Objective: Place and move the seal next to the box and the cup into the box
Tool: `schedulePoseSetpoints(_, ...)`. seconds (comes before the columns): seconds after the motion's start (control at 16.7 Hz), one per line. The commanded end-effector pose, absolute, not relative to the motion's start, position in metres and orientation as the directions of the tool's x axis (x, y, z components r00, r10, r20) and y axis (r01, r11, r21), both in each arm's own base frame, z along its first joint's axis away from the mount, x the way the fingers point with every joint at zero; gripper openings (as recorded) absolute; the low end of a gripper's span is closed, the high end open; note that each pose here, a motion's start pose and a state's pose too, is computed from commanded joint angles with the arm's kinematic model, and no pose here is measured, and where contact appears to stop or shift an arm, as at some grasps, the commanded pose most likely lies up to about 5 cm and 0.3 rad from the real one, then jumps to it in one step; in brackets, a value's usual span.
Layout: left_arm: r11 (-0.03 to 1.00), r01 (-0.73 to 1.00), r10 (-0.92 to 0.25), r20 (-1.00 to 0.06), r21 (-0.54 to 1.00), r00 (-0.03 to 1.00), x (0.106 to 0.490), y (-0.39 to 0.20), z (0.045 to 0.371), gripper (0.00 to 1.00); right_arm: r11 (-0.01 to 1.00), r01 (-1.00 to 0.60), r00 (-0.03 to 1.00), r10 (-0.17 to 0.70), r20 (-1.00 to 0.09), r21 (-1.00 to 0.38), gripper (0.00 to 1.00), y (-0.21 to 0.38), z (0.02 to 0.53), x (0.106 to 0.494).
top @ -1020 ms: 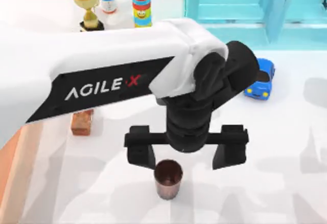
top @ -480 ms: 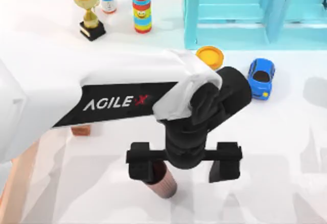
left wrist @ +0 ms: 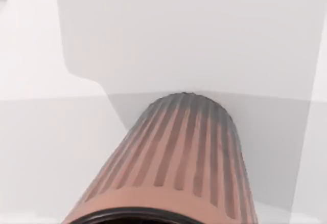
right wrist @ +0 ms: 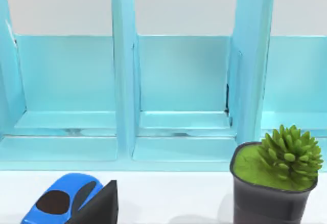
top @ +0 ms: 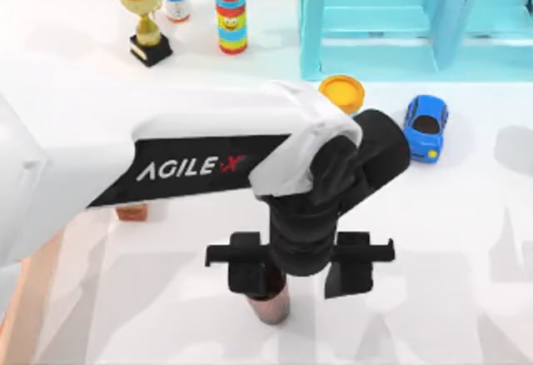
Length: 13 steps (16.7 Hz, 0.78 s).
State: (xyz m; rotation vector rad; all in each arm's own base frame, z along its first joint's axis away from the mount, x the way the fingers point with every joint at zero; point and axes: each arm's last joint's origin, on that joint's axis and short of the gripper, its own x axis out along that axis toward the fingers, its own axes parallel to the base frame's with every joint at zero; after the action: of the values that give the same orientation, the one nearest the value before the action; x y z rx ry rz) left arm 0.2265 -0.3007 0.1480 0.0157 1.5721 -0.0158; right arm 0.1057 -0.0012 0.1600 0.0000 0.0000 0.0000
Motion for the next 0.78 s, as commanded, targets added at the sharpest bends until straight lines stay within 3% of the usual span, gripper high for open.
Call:
schedulePoseSetpoints(0.36,1.000,0.020,0.000,-1.000,0.000,-0.001,0.2265,-0.3007,0.1480,0.02,1.000,0.000,1.000,0.000,0.000,0.000,1.00,-0.0012,0.1600,0.1057)
schedulePoseSetpoints(0.78,1.000,0.020,0.000,-1.000,0.000,-0.001,0.2265,-0.3007,0.1480,0.00,1.000,0.000,1.000,0.000,0.000,0.000,1.00,-0.0012,0.1600,0.1057)
